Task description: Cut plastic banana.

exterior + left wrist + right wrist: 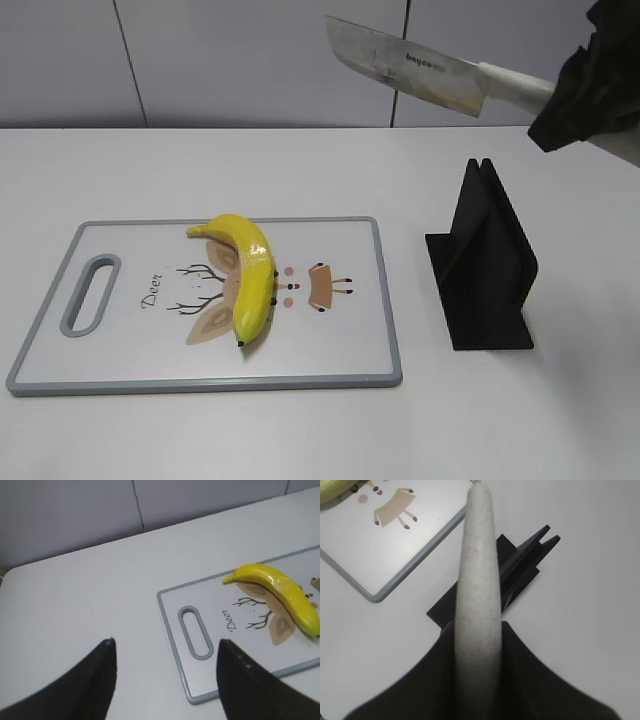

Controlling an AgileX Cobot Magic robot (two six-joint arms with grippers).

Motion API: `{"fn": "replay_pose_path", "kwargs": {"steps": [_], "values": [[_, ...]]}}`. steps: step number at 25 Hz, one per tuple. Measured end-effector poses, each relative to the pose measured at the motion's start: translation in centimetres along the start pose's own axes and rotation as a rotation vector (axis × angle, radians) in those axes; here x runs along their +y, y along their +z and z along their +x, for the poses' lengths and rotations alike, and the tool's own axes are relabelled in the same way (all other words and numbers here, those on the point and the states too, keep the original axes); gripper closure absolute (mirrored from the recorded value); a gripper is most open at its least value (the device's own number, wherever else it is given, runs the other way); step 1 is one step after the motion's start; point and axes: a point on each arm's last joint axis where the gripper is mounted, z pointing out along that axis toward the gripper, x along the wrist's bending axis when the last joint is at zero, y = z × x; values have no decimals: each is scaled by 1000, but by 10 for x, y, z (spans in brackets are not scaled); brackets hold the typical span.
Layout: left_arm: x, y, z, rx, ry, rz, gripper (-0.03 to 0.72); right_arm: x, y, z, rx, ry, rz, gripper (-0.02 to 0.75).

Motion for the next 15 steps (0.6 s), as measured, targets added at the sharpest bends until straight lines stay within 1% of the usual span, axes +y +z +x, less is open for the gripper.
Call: {"fn": "replay_pose_path", "kwargs": {"steps": [6,10,15], "values": [[46,38,11,-89,181,70,83,27,23,-14,4,-140,10,577],[77,73,15,-189,288,105,88,40,46,-20,40,-190,23,577],[110,114,20,-286,316,113,93,45,71,-18,122,-299,28,577]]}}
